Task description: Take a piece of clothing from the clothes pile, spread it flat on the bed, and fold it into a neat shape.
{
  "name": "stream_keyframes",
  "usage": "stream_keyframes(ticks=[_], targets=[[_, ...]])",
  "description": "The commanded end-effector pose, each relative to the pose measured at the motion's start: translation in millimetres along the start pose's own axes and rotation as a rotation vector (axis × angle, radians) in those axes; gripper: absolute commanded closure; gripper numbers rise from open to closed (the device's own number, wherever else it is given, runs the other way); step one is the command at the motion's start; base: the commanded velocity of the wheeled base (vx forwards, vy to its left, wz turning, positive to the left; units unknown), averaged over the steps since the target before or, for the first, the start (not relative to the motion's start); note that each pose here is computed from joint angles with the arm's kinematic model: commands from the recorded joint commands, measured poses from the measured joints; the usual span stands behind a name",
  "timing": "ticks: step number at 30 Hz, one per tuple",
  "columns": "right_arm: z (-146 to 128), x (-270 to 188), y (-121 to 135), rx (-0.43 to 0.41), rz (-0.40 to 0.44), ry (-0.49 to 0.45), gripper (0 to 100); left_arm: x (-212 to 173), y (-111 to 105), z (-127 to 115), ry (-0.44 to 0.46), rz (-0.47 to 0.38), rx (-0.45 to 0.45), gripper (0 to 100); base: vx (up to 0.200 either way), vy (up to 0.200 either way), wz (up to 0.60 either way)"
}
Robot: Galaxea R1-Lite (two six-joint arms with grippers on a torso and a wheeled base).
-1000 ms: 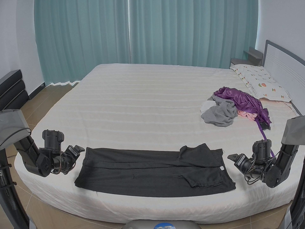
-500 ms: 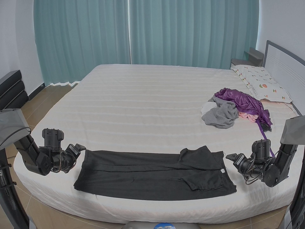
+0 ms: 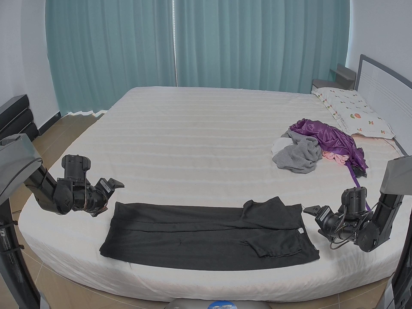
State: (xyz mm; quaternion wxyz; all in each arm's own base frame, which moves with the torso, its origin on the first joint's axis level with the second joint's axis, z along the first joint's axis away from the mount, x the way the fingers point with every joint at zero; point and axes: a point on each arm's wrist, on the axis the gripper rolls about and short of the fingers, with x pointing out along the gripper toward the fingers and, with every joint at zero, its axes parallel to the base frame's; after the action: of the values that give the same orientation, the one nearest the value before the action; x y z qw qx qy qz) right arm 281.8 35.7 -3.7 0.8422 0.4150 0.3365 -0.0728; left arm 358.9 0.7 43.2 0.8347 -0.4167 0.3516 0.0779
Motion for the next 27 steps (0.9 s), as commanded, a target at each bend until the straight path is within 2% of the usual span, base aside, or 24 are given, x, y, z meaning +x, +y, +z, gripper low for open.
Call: stream_keyframes(ticks=[1,5,11,27], targets=[[0,-2,1,0.010,0.014,0.016,0,29,-3,14,0.063,-0.063,0.096,0,0.000,0.000,0.00],[-1,-1,-1,0.011,0.007,0.021,0,47,2,13,0.094,-0.038,0.216,0,0.000,0.000,0.00],[-3,0,-2,0.010,0.010,0.037,0,52,9,11,0.158,0.008,0.293,0,0.000,0.000,0.00],[-6,3,-3,0.008,0.006,0.056,0,59,19,3,0.190,0.039,0.289,0,0.000,0.000,0.00]])
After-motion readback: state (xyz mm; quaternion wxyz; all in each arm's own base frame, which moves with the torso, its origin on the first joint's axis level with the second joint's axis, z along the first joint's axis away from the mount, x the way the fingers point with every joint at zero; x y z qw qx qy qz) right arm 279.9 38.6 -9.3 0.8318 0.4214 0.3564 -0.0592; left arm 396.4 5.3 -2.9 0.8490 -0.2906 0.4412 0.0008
